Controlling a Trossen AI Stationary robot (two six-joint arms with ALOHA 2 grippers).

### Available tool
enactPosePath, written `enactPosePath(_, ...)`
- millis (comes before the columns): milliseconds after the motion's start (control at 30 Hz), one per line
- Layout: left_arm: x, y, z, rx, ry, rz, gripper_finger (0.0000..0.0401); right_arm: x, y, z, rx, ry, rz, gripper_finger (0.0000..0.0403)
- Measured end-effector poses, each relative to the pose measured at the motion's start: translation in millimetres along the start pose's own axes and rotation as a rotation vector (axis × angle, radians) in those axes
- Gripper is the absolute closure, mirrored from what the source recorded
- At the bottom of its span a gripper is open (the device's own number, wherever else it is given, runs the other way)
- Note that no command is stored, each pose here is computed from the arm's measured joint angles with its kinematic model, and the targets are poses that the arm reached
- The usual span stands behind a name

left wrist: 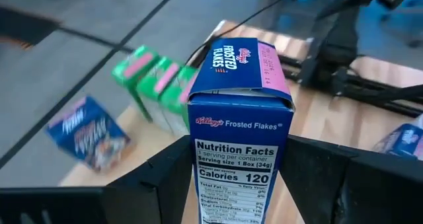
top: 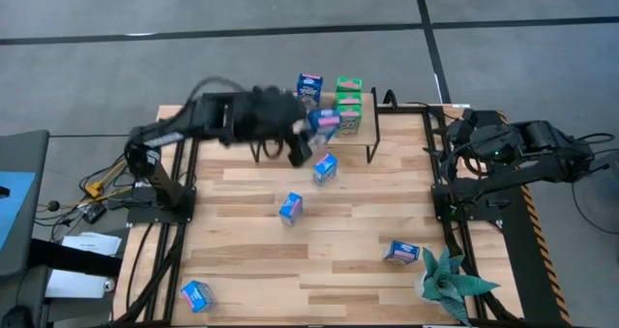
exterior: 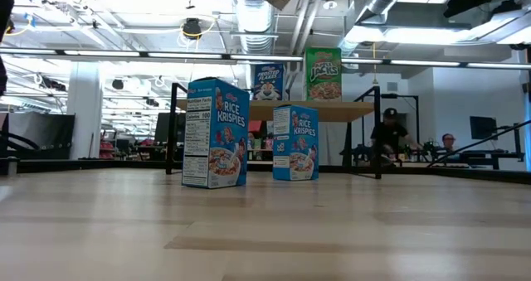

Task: Stack cereal on shelf
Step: Put the top blue cereal box aligned with the other blue cereal box on the shelf

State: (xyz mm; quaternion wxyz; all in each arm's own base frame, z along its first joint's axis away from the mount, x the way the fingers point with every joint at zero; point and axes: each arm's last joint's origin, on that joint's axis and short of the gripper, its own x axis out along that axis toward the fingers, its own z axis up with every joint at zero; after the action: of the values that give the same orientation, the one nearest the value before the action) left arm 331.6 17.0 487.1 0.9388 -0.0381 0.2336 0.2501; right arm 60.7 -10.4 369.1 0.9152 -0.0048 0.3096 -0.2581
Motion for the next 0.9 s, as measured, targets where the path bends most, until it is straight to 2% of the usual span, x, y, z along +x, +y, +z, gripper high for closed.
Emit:
enactPosePath(233,27.2,57.6,13.7,0.035,-0.044,-0.069,0.0202,0.0,-0.9,-0.4,-0.010,-0.001,-0.026,0.0117)
enactPosePath(333,43.2,77.0,5.9,0.051,-0.011,-0.078,0.0202,0.0,-0.9,-0.3,-0.010,-0.002,-0.028,0.0117)
enactPosePath(433,52.6,93.7,-1.2,0.056,-0.037,-0.116,0.0202,0.0,-0.9,-0.3,-0.010,-0.001,-0.028,0.0117)
enactPosePath(600,71.0,118.2,-33.2,0.039,-0.055,-0.140,0.0202,0.0,-0.9,-0.3,-0.010,-0.002,-0.028,0.0117)
enactPosePath(767,72.4,139.3,-67.6,0.007,-0.231,-0.116,0.0202,0.0,-0.9,-0.1,0.011,-0.004,-0.030,0.0117)
enactPosePath(900,86.5,152.7,-107.4,-0.054,-0.284,-0.142,0.0202,-0.1,-2.3,0.2,0.082,-0.019,-0.077,0.0117)
